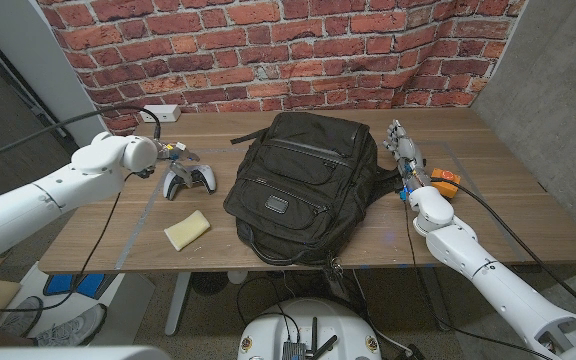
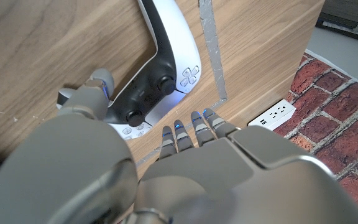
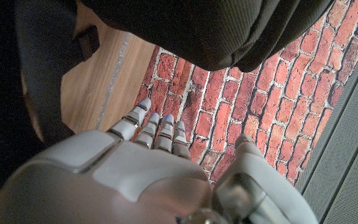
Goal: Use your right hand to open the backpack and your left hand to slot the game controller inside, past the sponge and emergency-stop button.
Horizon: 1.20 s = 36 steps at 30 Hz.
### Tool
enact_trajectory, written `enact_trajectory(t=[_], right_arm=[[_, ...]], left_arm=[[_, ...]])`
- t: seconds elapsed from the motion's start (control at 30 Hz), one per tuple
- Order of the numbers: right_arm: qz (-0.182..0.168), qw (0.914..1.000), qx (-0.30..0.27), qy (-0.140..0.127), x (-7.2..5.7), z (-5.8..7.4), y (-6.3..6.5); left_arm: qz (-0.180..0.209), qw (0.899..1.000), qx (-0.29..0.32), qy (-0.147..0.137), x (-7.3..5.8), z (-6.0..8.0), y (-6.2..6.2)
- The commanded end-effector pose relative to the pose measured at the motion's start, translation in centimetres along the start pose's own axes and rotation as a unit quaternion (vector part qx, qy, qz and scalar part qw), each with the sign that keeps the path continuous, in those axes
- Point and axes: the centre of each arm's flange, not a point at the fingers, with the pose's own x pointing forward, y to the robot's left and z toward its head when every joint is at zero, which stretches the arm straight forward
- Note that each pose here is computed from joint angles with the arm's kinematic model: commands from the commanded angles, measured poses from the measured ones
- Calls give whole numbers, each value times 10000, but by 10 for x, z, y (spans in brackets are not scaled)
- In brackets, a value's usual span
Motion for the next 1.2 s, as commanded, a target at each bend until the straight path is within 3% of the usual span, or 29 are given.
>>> enact_trajectory(t=[0.03,0.77,1.2], right_arm=[[25,10000,2,21,3,-1,3],[-4,10000,16,11,4,-2,0],[9,10000,16,26,7,-3,-1]], left_arm=[[60,9999,-111,29,4,3,-17],[706,9975,-60,86,9,11,-15],[859,9961,-133,124,14,15,-18]])
